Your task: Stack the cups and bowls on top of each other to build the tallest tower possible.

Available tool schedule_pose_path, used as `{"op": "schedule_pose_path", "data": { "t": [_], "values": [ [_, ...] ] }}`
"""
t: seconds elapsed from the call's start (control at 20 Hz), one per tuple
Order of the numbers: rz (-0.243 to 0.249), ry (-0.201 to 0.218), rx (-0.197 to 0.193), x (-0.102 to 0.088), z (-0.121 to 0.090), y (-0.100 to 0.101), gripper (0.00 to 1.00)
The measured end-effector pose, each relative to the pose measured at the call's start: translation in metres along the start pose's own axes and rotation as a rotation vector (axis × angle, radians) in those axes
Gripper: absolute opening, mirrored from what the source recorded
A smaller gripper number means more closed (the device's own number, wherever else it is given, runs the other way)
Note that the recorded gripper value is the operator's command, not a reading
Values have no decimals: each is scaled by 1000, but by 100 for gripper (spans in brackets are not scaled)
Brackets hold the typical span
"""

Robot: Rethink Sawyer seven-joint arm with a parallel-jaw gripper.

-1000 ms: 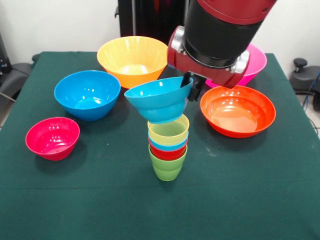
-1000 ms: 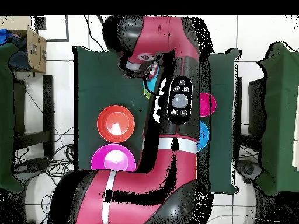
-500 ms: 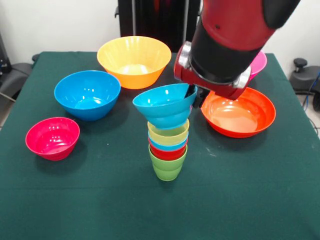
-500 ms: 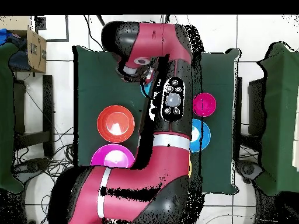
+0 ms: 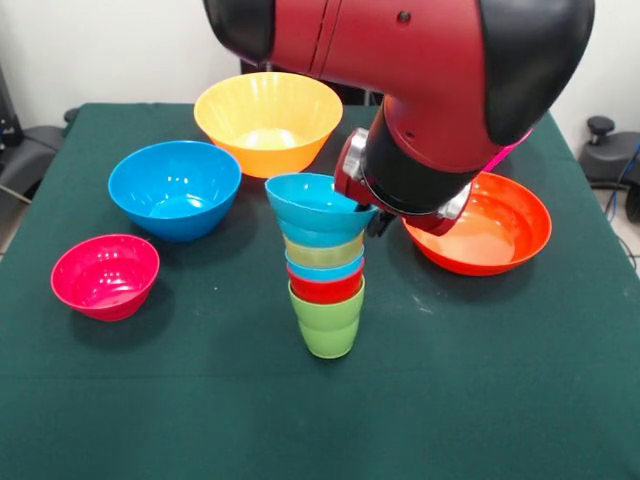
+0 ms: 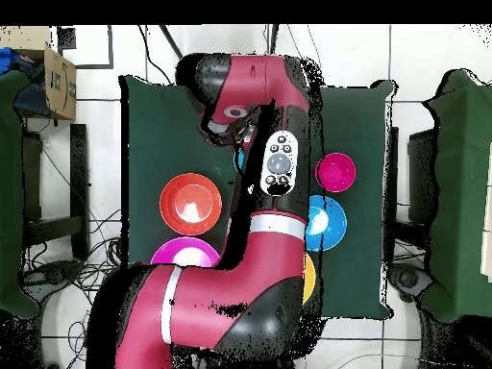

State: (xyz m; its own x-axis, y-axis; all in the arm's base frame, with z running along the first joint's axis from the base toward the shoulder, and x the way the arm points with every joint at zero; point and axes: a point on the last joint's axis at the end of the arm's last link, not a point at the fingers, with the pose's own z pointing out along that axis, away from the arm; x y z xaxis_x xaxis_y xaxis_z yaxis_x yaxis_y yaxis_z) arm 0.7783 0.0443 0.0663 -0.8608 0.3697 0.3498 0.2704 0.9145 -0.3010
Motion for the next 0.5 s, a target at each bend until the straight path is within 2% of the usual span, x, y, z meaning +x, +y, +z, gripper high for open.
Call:
{"op": "schedule_pose_path", "data": {
  "t": [0.25,0.5],
  "values": [
    [20,6,24,2,-1,1,0],
    [36,5,29,2,0,2,0]
  ]
}}
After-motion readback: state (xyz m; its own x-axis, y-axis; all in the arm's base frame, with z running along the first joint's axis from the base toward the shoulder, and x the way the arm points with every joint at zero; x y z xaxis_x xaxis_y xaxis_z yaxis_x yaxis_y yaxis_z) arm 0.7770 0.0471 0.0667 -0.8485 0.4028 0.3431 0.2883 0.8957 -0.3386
